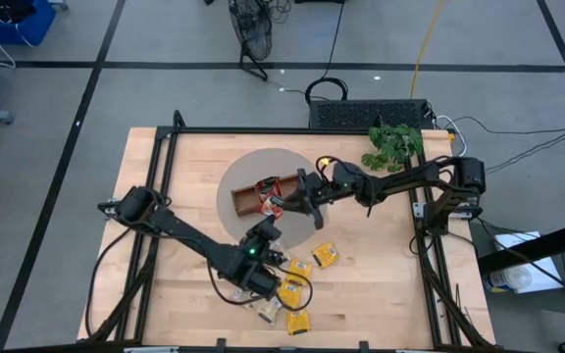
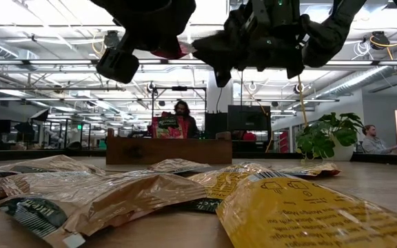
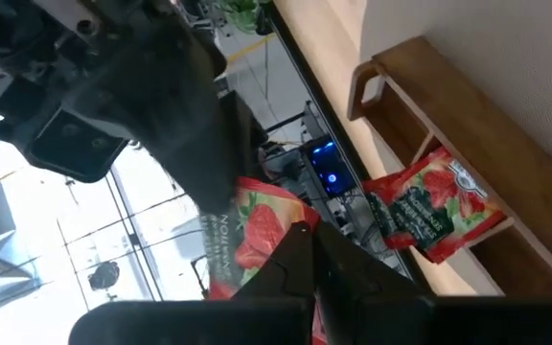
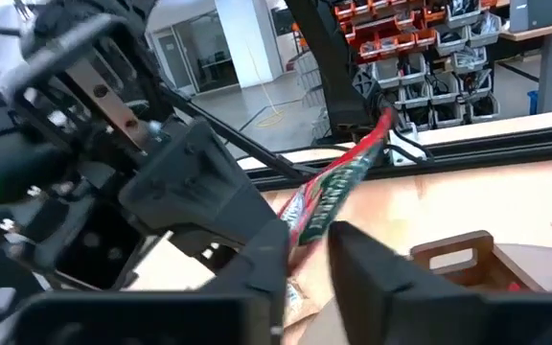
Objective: Pick & Place Tea
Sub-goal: Put the red tea bag into the wooden organizer
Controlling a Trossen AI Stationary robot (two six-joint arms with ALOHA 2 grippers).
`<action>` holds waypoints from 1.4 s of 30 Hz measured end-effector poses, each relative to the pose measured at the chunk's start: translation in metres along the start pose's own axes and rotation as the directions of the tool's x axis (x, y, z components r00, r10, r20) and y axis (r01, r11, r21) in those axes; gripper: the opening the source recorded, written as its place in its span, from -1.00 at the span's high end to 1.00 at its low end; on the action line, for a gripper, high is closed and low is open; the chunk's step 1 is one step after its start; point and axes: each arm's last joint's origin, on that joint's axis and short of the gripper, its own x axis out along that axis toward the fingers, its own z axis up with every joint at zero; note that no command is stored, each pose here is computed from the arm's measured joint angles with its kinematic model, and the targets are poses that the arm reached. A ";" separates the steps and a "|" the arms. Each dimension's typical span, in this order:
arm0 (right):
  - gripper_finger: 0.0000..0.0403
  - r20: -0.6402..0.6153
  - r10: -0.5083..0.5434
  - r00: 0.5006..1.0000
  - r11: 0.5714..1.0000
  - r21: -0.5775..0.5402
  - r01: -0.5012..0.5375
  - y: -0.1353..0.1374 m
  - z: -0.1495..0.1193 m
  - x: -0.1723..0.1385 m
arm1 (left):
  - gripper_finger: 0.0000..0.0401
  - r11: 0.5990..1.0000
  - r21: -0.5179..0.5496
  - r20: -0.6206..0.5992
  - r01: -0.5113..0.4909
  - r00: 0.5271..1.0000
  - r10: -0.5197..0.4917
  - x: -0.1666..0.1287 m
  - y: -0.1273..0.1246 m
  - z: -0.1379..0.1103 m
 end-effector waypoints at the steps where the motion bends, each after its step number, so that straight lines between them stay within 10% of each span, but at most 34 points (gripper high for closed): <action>1: 0.86 0.003 0.001 1.000 1.000 -0.009 -0.001 -0.001 -0.001 0.001 | 0.98 1.000 0.003 -0.001 0.002 1.000 -0.002 0.001 0.000 0.000; 8: 1.00 0.010 0.009 1.000 0.997 -0.083 -0.008 0.002 0.000 0.002 | 0.90 0.982 -0.154 0.051 0.106 0.994 -0.100 0.002 -0.001 0.002; 11: 1.00 0.032 -0.025 0.999 0.992 -0.119 0.028 0.002 0.003 0.002 | 0.75 0.908 -0.353 0.127 0.227 0.973 -0.193 0.001 -0.002 0.006; 20: 1.00 0.023 -0.225 0.974 0.945 -0.237 0.224 -0.007 -0.002 0.000 | 0.14 0.385 -0.586 0.510 0.713 0.694 -0.509 0.003 0.038 -0.019; 26: 1.00 -0.003 -0.312 0.950 0.897 -0.330 0.294 -0.016 -0.005 -0.003 | -0.06 0.391 -0.512 0.736 0.765 0.625 -0.259 -0.030 0.064 -0.053; 33: 1.00 -0.130 -0.343 0.930 0.878 -0.398 0.268 -0.033 -0.015 0.015 | -0.12 0.274 -0.545 0.836 0.793 0.539 0.102 -0.036 0.055 -0.131; 42: 1.00 -0.237 -0.446 0.863 0.816 -0.505 0.283 -0.055 -0.039 0.036 | -0.12 0.051 -0.617 0.742 0.785 0.559 0.370 -0.007 -0.015 -0.186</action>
